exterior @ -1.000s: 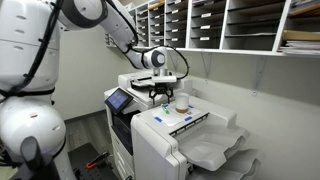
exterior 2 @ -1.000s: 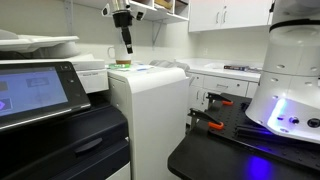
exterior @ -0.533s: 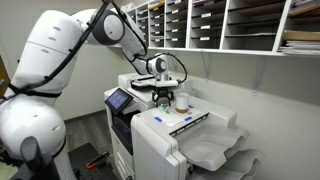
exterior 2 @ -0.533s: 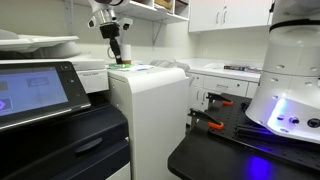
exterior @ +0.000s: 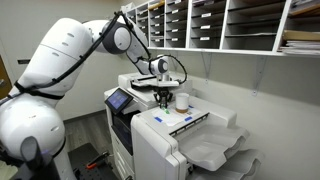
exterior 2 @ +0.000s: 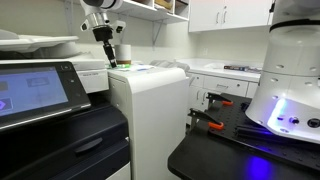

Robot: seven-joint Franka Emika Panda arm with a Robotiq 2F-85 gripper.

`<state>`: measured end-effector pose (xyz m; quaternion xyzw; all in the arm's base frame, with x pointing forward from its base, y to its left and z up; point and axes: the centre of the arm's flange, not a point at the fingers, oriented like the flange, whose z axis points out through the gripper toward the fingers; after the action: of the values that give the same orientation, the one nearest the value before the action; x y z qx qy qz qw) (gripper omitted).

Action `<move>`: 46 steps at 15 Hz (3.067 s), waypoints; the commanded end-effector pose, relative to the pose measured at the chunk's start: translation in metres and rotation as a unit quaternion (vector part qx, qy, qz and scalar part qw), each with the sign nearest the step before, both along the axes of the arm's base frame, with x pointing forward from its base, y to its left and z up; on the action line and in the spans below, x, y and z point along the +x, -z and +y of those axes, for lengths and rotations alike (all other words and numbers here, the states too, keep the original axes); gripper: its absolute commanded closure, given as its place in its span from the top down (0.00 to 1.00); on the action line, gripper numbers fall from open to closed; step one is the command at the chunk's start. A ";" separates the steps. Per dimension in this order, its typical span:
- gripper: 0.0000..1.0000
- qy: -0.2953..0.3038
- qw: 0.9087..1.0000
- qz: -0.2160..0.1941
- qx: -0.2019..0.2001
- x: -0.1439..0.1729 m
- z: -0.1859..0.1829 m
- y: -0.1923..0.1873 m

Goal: Put the marker in the mug

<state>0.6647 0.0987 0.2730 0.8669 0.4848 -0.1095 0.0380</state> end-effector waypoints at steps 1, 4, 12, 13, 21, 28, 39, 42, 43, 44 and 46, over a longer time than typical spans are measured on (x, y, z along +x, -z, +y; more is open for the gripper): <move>0.10 0.013 0.999 0.027 0.022 -0.001 -0.012 -0.010; 0.05 0.047 0.998 0.028 0.040 -0.012 -0.033 -0.007; 0.05 0.034 0.997 -0.024 0.064 -0.055 -0.029 -0.038; 0.05 0.032 0.997 -0.038 0.066 -0.062 -0.027 -0.045; 0.05 -0.015 0.976 -0.090 0.199 -0.084 -0.072 -0.126; 0.05 -0.079 0.944 -0.154 0.281 -0.097 -0.125 -0.185; 0.05 -0.058 0.911 -0.215 0.346 -0.071 -0.151 -0.185; 0.05 -0.064 0.892 -0.251 0.369 -0.063 -0.167 -0.192; 0.05 -0.068 0.887 -0.260 0.376 -0.061 -0.173 -0.192; 0.05 -0.064 0.880 -0.273 0.382 -0.057 -0.177 -0.190; 0.05 -0.054 0.867 -0.289 0.401 -0.049 -0.183 -0.184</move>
<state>0.6009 -0.0762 0.4644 0.7844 0.5085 0.3163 -0.1615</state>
